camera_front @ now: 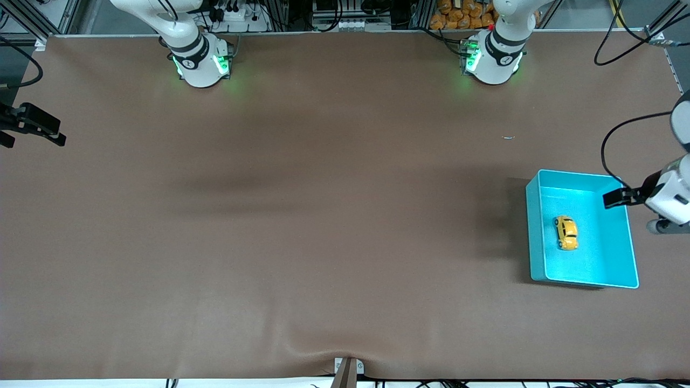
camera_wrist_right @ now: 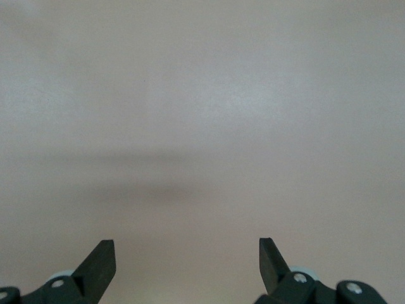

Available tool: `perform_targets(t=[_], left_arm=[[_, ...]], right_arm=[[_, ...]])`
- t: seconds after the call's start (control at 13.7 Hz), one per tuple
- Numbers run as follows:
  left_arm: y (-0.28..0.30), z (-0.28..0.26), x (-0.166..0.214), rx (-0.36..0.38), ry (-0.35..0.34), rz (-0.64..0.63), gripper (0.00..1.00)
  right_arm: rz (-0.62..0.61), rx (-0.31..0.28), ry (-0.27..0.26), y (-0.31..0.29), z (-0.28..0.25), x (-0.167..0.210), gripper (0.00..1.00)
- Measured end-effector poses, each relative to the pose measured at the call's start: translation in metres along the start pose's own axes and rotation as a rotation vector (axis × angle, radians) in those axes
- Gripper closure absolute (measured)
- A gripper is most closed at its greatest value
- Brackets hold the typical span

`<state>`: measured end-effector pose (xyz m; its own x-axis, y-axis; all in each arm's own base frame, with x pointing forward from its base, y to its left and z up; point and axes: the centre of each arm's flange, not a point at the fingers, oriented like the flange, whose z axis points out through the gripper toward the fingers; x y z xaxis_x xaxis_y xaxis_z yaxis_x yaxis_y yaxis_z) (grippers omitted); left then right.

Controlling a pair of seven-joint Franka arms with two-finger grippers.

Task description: Wind and store yellow beetle car

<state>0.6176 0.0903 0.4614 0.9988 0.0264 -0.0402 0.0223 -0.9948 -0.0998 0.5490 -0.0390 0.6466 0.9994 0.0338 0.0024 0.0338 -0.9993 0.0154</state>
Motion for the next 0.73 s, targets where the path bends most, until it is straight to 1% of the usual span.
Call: perform_targets(t=[0.07, 0.22, 0.44, 0.51, 0.73], left_arm=[[0.01, -0.016, -0.004, -0.01, 0.006, 0.002, 0.0], [0.033, -0.048, -0.018, -0.009, 0.0, 0.004, 0.0], [0.051, -0.105, -0.046, -0.007, 0.006, 0.005, 0.0], [0.059, -0.12, -0.055, -0.017, 0.007, 0.008, 0.0], [0.094, -0.145, -0.074, -0.03, 0.005, 0.007, 0.0]], right_arm=[[0.0, 0.0, 0.0, 0.0, 0.0, 0.0, 0.0], [-0.001, 0.0, 0.0, 0.0, 0.0, 0.0, 0.0], [-0.001, 0.0, 0.0, 0.0, 0.0, 0.0, 0.0], [0.0, 0.0, 0.0, 0.0, 0.0, 0.0, 0.0], [0.001, -0.001, 0.0, 0.0, 0.0, 0.0, 0.0]])
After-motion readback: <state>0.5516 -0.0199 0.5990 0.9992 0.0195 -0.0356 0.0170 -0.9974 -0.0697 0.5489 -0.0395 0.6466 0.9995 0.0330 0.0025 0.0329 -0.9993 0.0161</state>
